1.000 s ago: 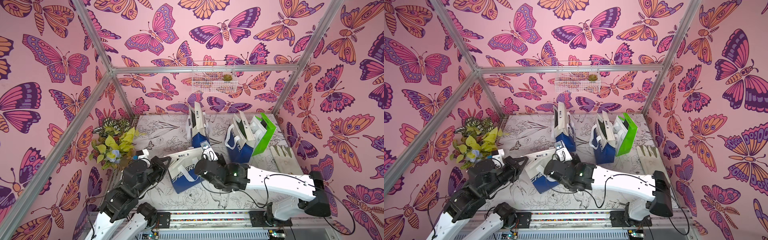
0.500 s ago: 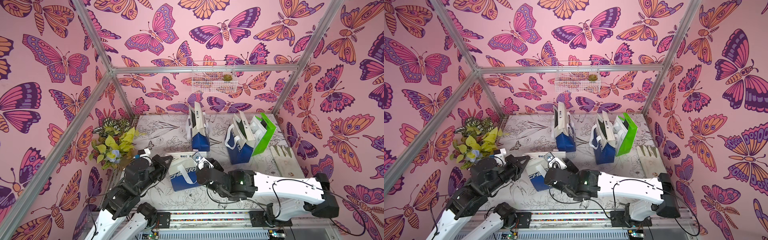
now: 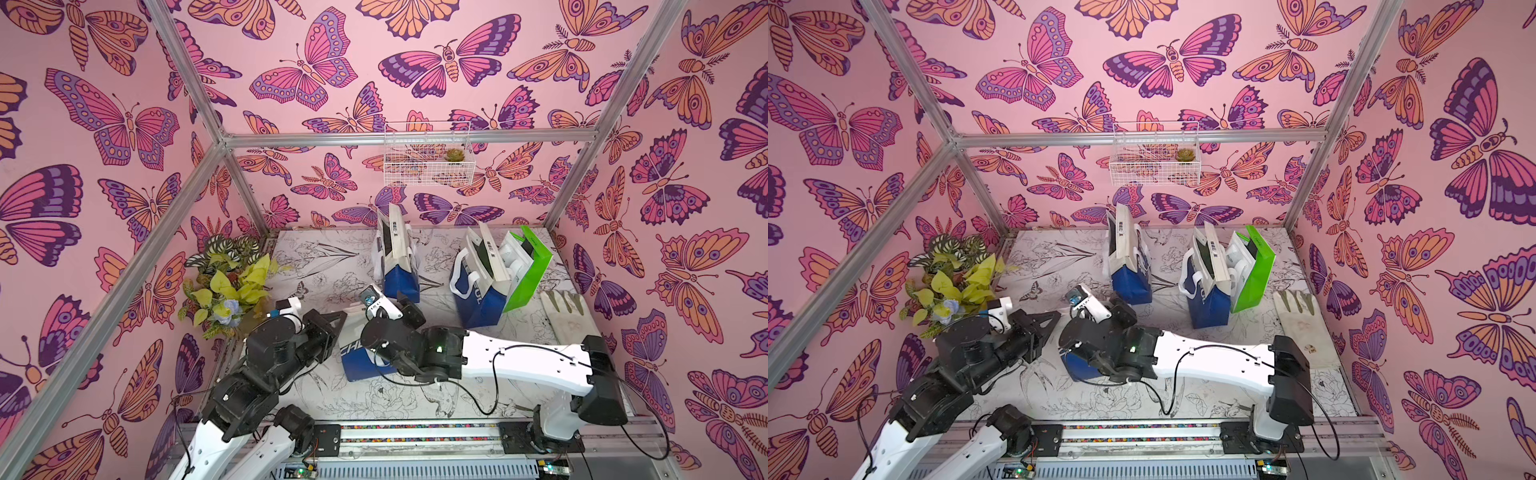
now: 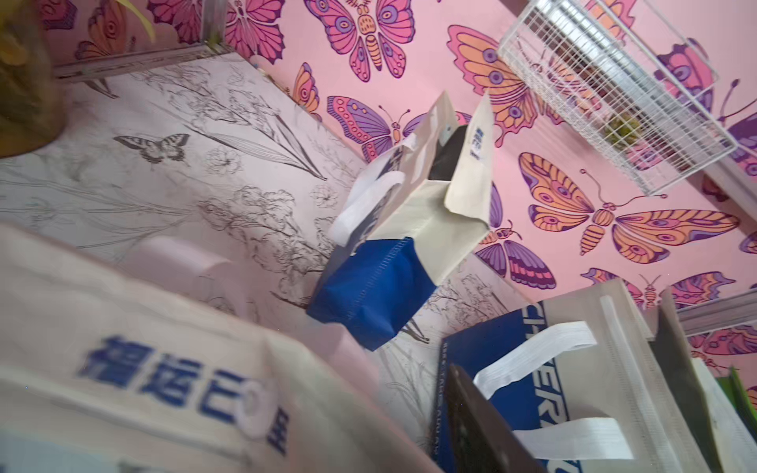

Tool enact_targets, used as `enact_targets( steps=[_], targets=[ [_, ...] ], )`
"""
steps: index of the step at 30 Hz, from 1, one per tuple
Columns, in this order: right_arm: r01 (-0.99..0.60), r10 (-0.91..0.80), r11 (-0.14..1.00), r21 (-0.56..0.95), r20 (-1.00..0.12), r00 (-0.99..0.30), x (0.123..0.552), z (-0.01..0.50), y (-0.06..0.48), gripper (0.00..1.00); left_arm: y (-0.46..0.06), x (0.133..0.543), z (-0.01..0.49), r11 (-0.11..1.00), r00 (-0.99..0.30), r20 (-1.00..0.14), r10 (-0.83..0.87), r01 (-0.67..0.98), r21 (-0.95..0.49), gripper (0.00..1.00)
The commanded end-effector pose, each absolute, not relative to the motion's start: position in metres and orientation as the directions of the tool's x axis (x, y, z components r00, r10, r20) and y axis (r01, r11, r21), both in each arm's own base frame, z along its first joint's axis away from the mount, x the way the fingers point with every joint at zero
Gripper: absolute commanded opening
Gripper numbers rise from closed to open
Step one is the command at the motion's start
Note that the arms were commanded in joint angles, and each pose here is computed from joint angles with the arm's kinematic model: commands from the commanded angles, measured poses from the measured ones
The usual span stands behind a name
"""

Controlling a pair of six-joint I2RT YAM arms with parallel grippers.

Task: Open the takeout bag
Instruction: Open the takeout bag at the center of the board.

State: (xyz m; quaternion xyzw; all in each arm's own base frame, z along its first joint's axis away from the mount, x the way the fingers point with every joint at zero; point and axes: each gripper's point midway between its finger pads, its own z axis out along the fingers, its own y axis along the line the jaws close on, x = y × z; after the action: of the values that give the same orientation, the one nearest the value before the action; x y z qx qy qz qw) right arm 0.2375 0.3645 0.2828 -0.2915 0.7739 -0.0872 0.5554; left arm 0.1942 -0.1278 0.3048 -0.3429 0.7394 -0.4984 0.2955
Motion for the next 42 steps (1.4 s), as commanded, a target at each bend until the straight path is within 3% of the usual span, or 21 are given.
enact_targets(
  steps=[1, 4, 7, 9, 11, 12, 14, 20, 24, 28, 33, 36, 42],
  targets=[
    [-0.27, -0.499, 0.86, -0.432, -0.823, -0.272, 0.24, 0.291, 0.314, 0.48, -0.118, 0.189, 0.312, 0.27, -0.566, -0.106, -0.818, -0.214, -0.939, 0.0],
    [-0.275, -0.485, 0.871, -0.408, -0.804, -0.343, 0.244, 0.275, 0.293, 0.34, -0.12, 0.189, 0.313, 0.268, -0.572, -0.098, -0.814, -0.221, -0.938, 0.0],
    [-0.377, -0.502, 0.849, -0.37, -0.787, -0.358, 0.232, 0.271, 0.3, 0.3, -0.124, 0.19, 0.314, 0.254, -0.585, -0.083, -0.807, -0.217, -0.942, 0.0],
    [-0.516, -0.553, 0.779, -0.356, -0.778, -0.297, 0.208, 0.273, 0.321, 0.34, -0.127, 0.191, 0.313, 0.238, -0.589, -0.068, -0.805, -0.217, -0.947, 0.0],
    [-0.58, -0.566, 0.723, -0.375, -0.803, -0.185, 0.184, 0.285, 0.338, 0.48, -0.13, 0.193, 0.315, 0.22, -0.595, -0.053, -0.802, -0.211, -0.952, 0.0],
    [-0.594, -0.56, 0.711, -0.378, -0.814, -0.153, 0.176, 0.292, 0.342, 0.59, -0.132, 0.193, 0.315, 0.214, -0.599, -0.046, -0.8, -0.212, -0.954, 0.0],
    [-0.61, -0.553, 0.7, -0.371, -0.823, -0.134, 0.168, 0.303, 0.347, 0.68, -0.135, 0.194, 0.317, 0.208, -0.606, -0.039, -0.795, -0.212, -0.955, 0.0],
    [-0.618, -0.621, 0.649, -0.444, -0.778, -0.093, 0.171, 0.311, 0.363, 0.76, -0.137, 0.195, 0.322, 0.197, -0.613, -0.032, -0.79, -0.203, -0.959, 0.0],
    [-0.657, -0.663, 0.606, -0.448, -0.741, -0.107, 0.174, 0.304, 0.375, 0.76, -0.137, 0.194, 0.325, 0.196, -0.614, -0.036, -0.788, -0.196, -0.961, 0.0],
    [-0.65, -0.676, 0.616, -0.445, -0.722, -0.146, 0.181, 0.306, 0.377, 0.64, -0.139, 0.194, 0.326, 0.198, -0.621, -0.036, -0.783, -0.194, -0.961, 0.0],
    [-0.674, -0.657, 0.639, -0.37, -0.719, -0.227, 0.184, 0.311, 0.367, 0.21, -0.139, 0.195, 0.328, 0.231, -0.628, -0.063, -0.776, -0.19, -0.954, 0.0],
    [-0.72, -0.642, 0.633, -0.285, -0.713, -0.283, 0.176, 0.309, 0.366, 0.02, -0.14, 0.197, 0.328, 0.279, -0.642, -0.092, -0.761, -0.196, -0.94, 0.0],
    [-0.797, -0.557, 0.596, 0.091, -0.668, -0.493, 0.147, 0.3, 0.377, 0.0, -0.15, 0.21, 0.336, 0.404, -0.706, -0.183, -0.684, -0.158, -0.901, 0.01]
  ],
)
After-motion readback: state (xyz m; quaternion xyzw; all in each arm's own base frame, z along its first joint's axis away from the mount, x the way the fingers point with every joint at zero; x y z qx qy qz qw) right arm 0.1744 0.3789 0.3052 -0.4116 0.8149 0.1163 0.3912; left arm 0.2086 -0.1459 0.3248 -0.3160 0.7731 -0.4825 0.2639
